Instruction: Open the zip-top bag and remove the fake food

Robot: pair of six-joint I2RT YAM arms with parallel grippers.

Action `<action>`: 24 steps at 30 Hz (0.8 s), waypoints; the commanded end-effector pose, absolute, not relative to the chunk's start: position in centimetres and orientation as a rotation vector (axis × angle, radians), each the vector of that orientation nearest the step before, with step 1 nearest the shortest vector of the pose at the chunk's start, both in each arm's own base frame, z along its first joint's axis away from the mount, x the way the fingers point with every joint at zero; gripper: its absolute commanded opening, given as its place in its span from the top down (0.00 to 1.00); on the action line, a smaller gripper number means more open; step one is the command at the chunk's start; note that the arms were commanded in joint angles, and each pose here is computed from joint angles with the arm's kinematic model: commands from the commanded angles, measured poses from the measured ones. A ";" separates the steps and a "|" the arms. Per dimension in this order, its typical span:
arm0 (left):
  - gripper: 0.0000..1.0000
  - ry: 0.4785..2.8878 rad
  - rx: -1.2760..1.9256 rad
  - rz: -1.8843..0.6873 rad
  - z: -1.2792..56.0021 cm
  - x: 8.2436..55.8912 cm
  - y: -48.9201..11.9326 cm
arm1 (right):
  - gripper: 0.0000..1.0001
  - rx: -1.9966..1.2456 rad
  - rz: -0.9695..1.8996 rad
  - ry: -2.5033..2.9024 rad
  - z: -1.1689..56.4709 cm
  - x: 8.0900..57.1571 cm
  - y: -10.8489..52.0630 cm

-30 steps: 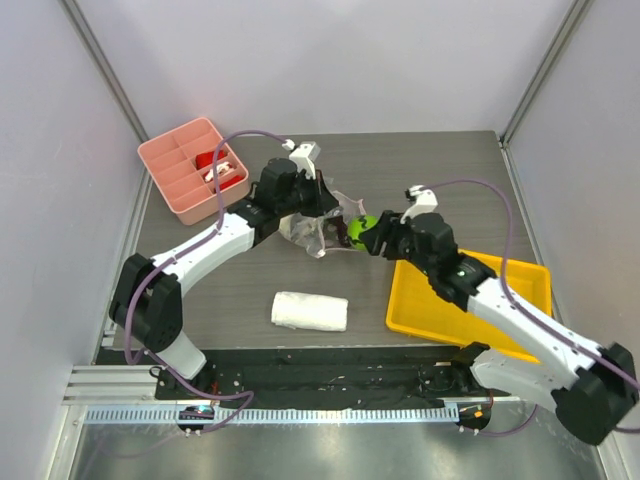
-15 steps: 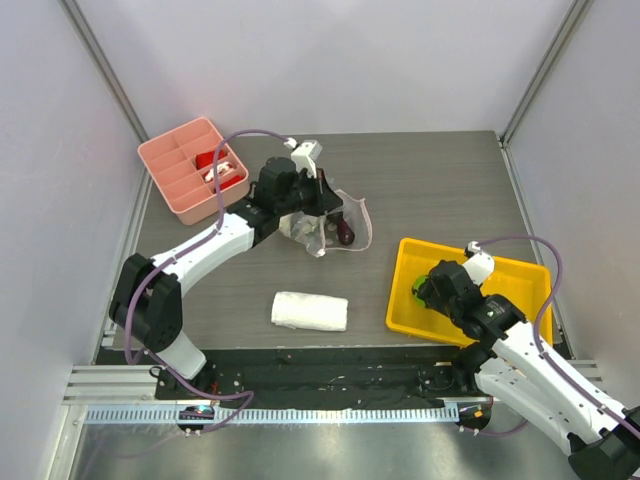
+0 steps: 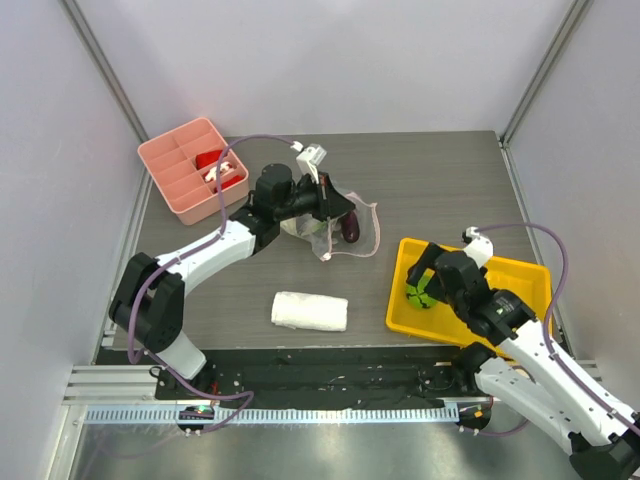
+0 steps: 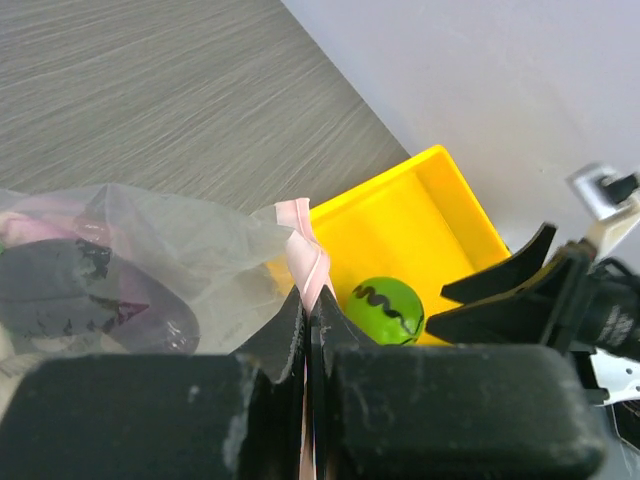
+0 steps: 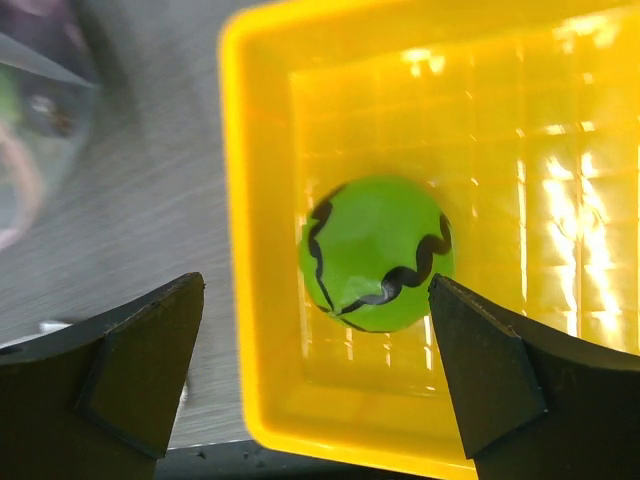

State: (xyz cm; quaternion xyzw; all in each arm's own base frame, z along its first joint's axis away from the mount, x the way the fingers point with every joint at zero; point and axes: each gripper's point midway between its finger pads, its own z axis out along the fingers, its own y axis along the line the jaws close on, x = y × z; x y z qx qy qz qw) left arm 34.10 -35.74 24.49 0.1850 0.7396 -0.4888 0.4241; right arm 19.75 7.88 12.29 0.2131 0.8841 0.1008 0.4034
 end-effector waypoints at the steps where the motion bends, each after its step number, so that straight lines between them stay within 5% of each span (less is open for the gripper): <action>1: 1.00 1.676 0.522 -1.269 29.0 33.0 -36.0 | 0.00 0.402 0.375 2.011 21.0 23.2 10.1; 8: 1.00 1.689 0.496 -1.284 28.8 33.0 -36.3 | 0.22 0.127 0.675 1.967 23.9 26.5 19.1; 13: 1.00 1.682 0.493 -1.303 29.2 32.6 -36.6 | 0.64 0.028 0.778 1.893 23.5 28.9 23.8; 17: 1.00 1.669 0.503 -1.321 29.6 31.9 -36.8 | 0.64 0.014 0.819 1.854 23.1 30.3 25.5; 24: 1.00 1.674 0.496 -1.334 29.3 31.3 -36.9 | 0.45 0.066 0.691 1.858 19.3 34.2 26.0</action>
